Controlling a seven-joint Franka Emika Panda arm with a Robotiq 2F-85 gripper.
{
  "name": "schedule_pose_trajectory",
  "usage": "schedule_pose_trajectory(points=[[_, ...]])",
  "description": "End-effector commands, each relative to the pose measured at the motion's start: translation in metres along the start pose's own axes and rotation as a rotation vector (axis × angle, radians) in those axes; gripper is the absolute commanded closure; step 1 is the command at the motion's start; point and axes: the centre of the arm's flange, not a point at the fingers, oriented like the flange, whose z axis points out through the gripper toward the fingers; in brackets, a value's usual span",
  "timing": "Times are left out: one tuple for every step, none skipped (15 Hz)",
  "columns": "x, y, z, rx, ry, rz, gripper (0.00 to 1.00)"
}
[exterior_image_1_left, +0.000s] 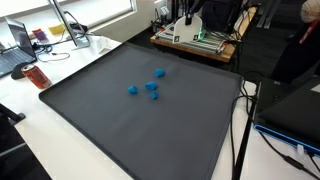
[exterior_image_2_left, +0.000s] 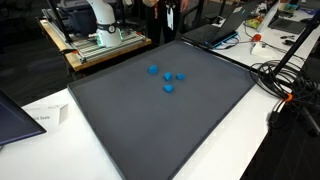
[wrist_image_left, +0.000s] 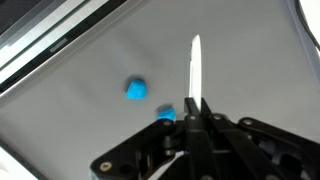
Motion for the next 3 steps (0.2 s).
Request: schedule_pose_trajectory(points=[[0.0171,-0.0215,-0.0095,-0.015,-0.021,-0.033,0.99],[0.0209,-0.0254,-0.0094,-0.011,-0.013,-0.039,0.99],[0.0241,-0.0292,-0.0091,-0.002,-0.009,-0.041,0.99]])
